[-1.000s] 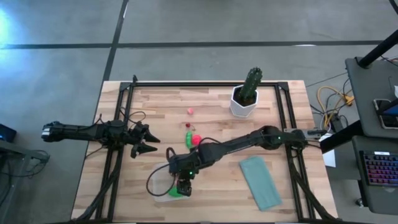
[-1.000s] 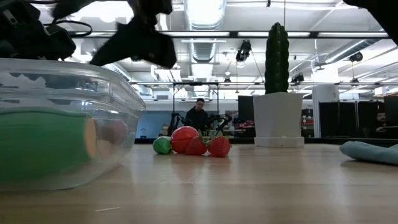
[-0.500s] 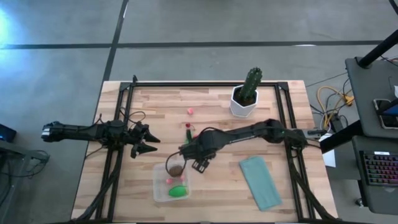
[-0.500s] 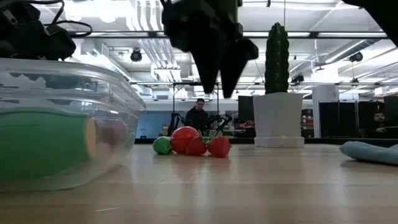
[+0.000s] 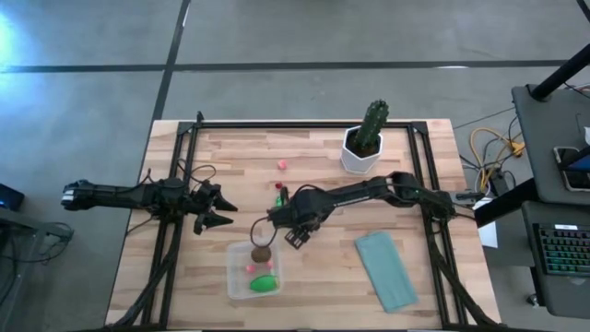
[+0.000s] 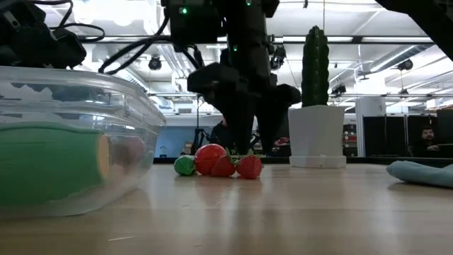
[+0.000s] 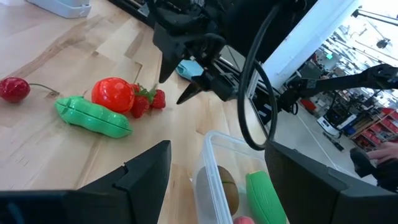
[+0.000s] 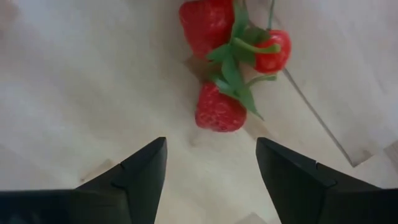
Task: Pick and placing Produce into tupperware
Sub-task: Put the right red strawberry into the transparent bin
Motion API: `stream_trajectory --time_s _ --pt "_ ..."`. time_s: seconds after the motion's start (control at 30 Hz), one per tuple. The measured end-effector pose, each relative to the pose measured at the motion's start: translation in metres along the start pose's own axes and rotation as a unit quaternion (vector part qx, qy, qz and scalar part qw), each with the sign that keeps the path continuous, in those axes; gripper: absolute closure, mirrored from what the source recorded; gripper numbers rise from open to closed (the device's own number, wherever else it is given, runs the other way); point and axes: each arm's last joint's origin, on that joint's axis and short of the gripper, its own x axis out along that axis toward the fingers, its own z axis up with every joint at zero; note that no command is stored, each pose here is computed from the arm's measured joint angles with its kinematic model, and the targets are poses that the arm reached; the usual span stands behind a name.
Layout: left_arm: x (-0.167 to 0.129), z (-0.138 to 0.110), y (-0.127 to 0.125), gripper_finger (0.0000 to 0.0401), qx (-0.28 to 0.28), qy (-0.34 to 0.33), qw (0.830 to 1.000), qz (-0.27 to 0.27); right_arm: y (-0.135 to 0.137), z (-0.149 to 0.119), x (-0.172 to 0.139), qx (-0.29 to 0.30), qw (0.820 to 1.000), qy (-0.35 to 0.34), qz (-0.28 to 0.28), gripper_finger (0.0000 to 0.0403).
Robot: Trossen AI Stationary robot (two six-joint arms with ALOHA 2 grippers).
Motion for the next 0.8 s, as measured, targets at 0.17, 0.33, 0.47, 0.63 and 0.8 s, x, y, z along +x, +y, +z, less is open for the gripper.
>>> stream_trajectory --time_s 0.17,0.33,0.47,0.63,0.8 --pt "0.0 0.0 0.0 0.0155 0.0 0.0 1.0 0.0 -0.002 0.007 0.008 0.015 1.0 -0.019 0.006 0.0185" --pt "0.0 0.0 0.0 0.0155 0.0 0.0 1.0 0.0 -0.004 0.008 0.019 0.023 0.999 -0.023 0.011 0.0205" --pt "0.0 0.0 0.0 0.0155 0.0 0.0 1.0 0.0 -0.005 0.006 0.024 0.02 1.0 -0.018 0.004 0.0206" --pt "0.0 0.0 0.0 0.0155 0.0 0.0 1.0 0.0 -0.007 0.005 0.029 0.012 1.0 -0.011 -0.003 0.0219" --pt "0.0 0.0 0.0 0.0155 0.0 0.0 1.0 0.0 -0.007 0.005 0.028 0.004 1.0 -0.011 0.0 0.0266"
